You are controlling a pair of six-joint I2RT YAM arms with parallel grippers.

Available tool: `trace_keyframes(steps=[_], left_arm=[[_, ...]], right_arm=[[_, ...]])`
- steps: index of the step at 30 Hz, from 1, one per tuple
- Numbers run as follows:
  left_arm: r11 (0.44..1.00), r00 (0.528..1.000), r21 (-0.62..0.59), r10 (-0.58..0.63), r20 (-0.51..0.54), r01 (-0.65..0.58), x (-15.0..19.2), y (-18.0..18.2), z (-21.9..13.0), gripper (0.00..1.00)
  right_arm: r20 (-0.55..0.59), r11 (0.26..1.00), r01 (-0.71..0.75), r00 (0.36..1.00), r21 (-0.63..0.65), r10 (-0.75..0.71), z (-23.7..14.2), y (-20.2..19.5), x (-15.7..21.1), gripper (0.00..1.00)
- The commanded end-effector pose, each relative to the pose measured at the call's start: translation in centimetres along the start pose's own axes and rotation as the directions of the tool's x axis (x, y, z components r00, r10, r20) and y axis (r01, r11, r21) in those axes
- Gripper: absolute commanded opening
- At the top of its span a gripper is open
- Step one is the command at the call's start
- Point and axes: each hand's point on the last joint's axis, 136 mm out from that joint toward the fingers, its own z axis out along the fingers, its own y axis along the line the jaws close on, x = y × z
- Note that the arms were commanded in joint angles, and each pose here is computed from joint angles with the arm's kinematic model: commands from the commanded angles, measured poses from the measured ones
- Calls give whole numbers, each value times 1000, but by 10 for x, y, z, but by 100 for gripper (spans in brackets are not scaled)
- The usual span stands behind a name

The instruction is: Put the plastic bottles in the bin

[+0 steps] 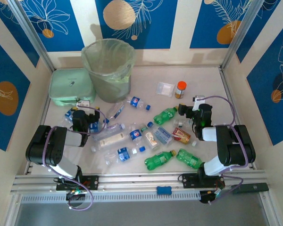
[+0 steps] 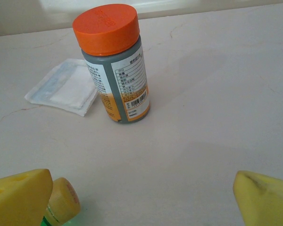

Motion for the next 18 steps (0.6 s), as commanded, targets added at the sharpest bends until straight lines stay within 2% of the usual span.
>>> trace_keyframes(steps=[1,18], left_arm=[[1000,1000,4,-11,19,11,-8,1,3,100],[1000,1000,3,-11,24,11,-9,2,2,100]], right_arm=[[19,1000,9,1000,-15,-9,1,1,-6,99],[26,1000,8,1000,4,-8,-1,-1,-9,100]])
